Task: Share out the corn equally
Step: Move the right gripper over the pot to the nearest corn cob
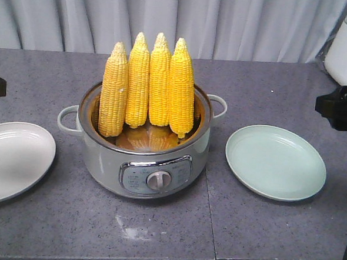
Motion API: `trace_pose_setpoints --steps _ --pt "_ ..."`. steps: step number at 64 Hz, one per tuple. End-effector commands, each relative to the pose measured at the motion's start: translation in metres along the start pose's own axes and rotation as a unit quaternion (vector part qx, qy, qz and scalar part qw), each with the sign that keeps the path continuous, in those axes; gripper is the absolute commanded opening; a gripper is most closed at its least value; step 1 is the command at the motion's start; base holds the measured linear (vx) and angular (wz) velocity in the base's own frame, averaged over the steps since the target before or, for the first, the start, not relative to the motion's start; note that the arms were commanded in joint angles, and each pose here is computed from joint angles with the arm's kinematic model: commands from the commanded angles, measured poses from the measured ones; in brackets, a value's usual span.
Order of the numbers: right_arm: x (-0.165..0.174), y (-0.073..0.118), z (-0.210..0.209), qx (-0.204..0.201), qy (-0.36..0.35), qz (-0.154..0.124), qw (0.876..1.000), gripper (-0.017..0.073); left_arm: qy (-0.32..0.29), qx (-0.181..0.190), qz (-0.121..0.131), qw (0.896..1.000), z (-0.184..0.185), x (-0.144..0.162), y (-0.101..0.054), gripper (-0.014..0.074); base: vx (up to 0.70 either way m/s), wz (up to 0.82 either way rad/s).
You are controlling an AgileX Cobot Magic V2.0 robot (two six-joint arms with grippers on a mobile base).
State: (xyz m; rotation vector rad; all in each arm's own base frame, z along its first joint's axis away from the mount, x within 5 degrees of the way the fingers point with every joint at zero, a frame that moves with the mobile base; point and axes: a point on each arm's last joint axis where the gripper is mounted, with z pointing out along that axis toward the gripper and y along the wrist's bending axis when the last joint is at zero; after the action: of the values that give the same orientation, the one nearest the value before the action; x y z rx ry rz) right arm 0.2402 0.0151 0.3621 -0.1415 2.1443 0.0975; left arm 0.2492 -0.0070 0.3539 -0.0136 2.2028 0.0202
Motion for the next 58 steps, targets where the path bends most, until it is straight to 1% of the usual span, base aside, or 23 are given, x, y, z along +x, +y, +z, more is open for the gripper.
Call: trace_pose_setpoints --steps 1,8,14,25,30,33,39,43,48,54,58 --pt "-0.028 0.009 -0.007 -0.025 -0.078 -0.023 0.996 0.0564 -0.065 0.007 -0.005 0.998 -0.012 -0.018 -0.001 0.0566 0.0 0.0" --pt "-0.049 0.029 0.002 -0.08 -0.086 -0.044 0.992 0.0564 -0.066 0.007 -0.005 0.998 -0.013 -0.019 -0.001 0.0566 0.0 0.0" --pt "-0.068 0.043 0.014 -0.114 -0.091 -0.055 0.988 0.0564 -0.066 0.007 -0.004 0.998 -0.013 -0.019 -0.001 0.0566 0.0 0.0" --pt "-0.098 0.05 0.046 -0.142 -0.073 -0.061 0.985 0.0564 -0.066 0.007 -0.004 0.998 -0.013 -0.019 -0.001 0.0566 0.0 0.0" --pt "-0.108 0.054 0.059 -0.163 -0.06 -0.056 0.983 0.0564 -0.066 0.007 -0.004 0.998 -0.013 -0.019 -0.001 0.0566 0.0 0.0" --pt "-0.111 0.057 0.068 -0.18 -0.047 -0.061 0.981 0.0564 -0.066 0.007 -0.004 0.998 -0.013 -0.019 -0.001 0.0566 0.0 0.0" --pt "-0.118 0.063 0.08 -0.213 -0.032 -0.084 0.973 0.0564 -0.066 0.007 -0.004 0.998 -0.013 -0.019 -0.001 0.0566 0.0 0.0" --pt "-0.119 0.067 0.089 -0.238 -0.025 -0.102 0.966 0.0564 -0.066 0.007 -0.004 0.998 -0.013 -0.019 -0.001 0.0566 0.0 0.0" --pt "-0.118 0.071 0.1 -0.263 -0.023 -0.116 0.958 0.0564 -0.066 0.007 -0.004 0.998 -0.013 -0.019 -0.001 0.0566 0.0 0.0" --pt "-0.116 0.075 0.112 -0.286 -0.029 -0.117 0.951 0.0564 -0.066 0.007 -0.004 0.998 -0.013 -0.019 -0.001 0.0566 0.0 0.0" --pt "-0.115 0.078 0.118 -0.305 -0.035 -0.106 0.946 0.0564 -0.066 0.007 -0.004 0.998 -0.013 -0.019 -0.001 0.0566 0.0 0.0"
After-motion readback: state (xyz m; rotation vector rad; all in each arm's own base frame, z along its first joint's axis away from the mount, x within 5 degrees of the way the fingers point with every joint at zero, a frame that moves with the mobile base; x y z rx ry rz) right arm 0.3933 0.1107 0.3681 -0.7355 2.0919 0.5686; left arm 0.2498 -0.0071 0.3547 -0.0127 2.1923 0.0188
